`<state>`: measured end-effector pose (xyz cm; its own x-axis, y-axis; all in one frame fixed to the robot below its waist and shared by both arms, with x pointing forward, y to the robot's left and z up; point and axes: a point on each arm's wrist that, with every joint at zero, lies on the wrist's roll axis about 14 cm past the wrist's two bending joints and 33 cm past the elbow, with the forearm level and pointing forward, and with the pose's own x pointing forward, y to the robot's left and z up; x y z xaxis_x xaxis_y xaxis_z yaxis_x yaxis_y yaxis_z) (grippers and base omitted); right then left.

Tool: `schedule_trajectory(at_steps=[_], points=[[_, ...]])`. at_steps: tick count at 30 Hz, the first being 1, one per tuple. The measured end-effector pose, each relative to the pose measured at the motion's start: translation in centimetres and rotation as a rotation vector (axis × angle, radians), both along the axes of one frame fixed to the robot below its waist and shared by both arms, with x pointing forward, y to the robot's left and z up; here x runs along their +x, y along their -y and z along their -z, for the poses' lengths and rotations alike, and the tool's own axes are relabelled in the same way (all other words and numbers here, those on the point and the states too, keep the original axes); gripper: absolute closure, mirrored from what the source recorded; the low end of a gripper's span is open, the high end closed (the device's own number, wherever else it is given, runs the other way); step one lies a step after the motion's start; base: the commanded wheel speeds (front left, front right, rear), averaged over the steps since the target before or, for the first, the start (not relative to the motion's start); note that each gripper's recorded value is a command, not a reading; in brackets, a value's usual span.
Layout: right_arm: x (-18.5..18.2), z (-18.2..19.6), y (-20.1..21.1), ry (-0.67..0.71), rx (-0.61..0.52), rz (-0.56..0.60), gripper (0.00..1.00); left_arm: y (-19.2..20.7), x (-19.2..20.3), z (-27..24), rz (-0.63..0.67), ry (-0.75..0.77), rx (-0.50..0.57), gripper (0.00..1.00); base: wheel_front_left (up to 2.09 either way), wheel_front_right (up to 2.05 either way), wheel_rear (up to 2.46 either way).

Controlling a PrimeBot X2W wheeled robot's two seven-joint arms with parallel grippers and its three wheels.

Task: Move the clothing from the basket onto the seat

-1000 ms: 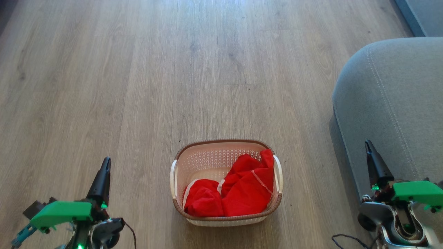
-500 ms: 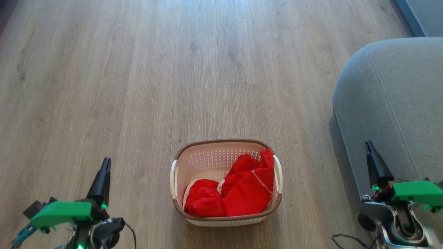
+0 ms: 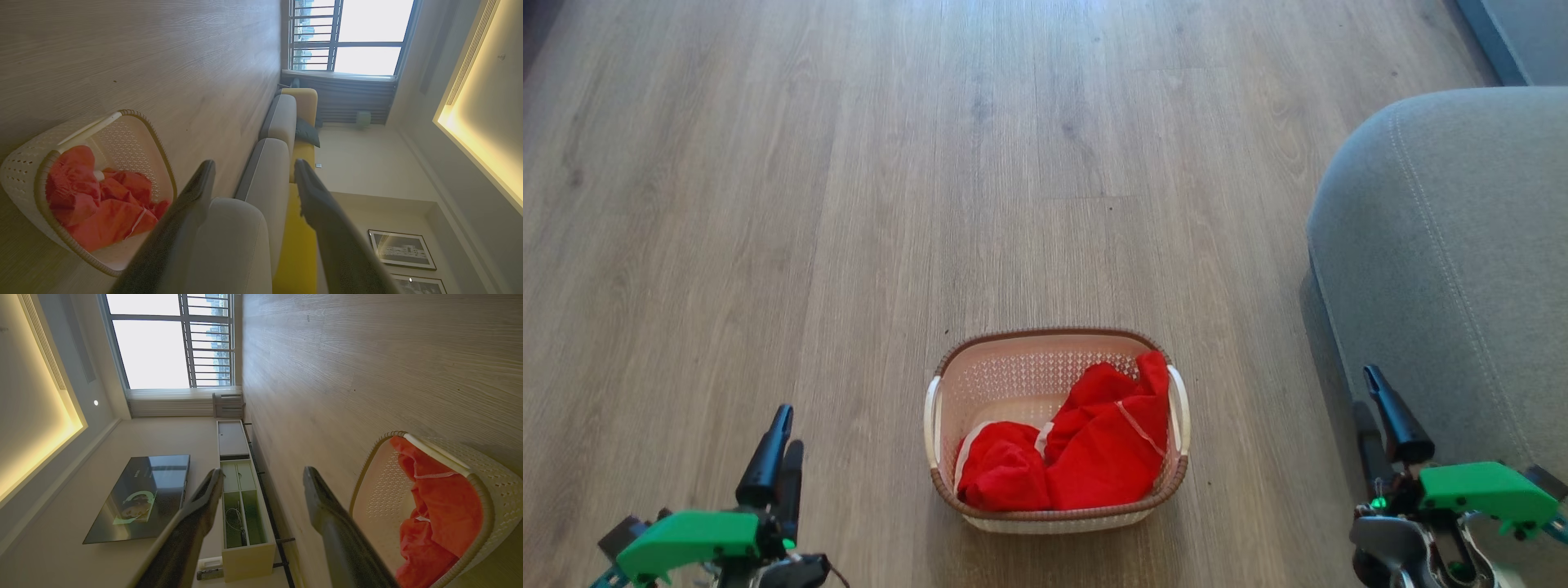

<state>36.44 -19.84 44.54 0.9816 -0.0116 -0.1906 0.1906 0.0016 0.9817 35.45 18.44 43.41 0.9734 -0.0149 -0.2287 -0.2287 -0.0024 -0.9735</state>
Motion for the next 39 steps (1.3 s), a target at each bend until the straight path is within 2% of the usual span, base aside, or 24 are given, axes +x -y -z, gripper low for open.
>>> schedule_trajectory(at_steps=[11,39], points=[[1.3,-0.9,-0.8,0.022,-0.082,-0.031,0.0,0.2,1.0,-0.7,0.02,0.019,0.099,0.0,0.0,0.0,0.0],[3.3,-1.9,-2.2,0.045,-0.506,-0.143,0.0,0.0,2.9,-2.6,0.089,0.075,0.55,0.0,0.0,0.0,0.0]])
